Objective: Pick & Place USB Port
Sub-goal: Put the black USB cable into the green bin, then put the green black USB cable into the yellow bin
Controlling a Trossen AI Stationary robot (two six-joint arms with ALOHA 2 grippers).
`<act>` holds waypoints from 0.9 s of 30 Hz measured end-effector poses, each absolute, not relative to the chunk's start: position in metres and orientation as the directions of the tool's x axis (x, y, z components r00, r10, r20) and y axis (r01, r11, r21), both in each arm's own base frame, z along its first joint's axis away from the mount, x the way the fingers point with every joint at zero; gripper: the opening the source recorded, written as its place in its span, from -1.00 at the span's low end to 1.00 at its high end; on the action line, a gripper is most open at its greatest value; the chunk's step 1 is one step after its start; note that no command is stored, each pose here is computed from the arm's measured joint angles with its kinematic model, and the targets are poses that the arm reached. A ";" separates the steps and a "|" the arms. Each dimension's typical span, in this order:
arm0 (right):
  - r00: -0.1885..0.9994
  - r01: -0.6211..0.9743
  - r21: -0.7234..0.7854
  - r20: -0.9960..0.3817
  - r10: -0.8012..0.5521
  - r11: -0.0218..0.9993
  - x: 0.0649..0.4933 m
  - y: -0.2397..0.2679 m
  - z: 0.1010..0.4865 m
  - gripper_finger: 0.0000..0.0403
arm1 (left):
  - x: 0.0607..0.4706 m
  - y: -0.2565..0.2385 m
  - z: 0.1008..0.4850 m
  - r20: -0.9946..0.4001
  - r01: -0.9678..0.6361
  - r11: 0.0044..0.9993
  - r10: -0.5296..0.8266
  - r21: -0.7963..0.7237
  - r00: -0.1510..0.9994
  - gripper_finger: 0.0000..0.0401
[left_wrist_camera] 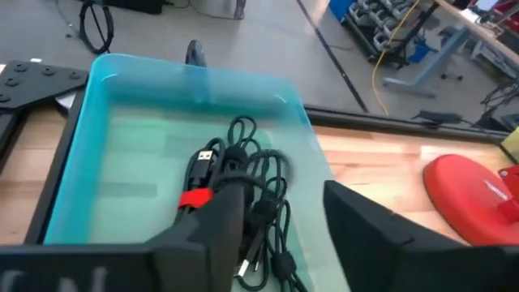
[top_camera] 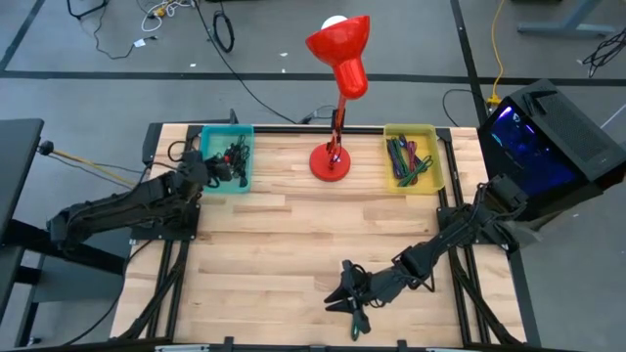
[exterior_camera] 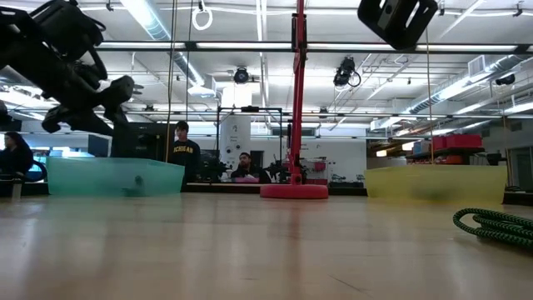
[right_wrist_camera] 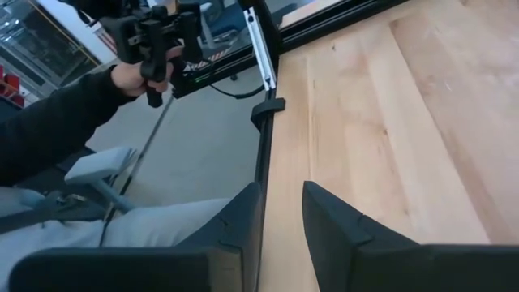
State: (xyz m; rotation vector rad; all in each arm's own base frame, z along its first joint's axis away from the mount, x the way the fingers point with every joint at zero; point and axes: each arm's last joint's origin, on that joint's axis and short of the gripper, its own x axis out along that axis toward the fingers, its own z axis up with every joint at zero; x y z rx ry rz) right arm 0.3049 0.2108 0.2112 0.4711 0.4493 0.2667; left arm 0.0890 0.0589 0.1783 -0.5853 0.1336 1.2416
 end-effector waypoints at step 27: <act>0.869 -0.142 0.493 -0.353 0.346 0.858 0.305 0.211 0.211 -0.52 | 0.124 0.016 0.202 -0.247 -0.268 0.682 0.131 -0.680 0.960 0.11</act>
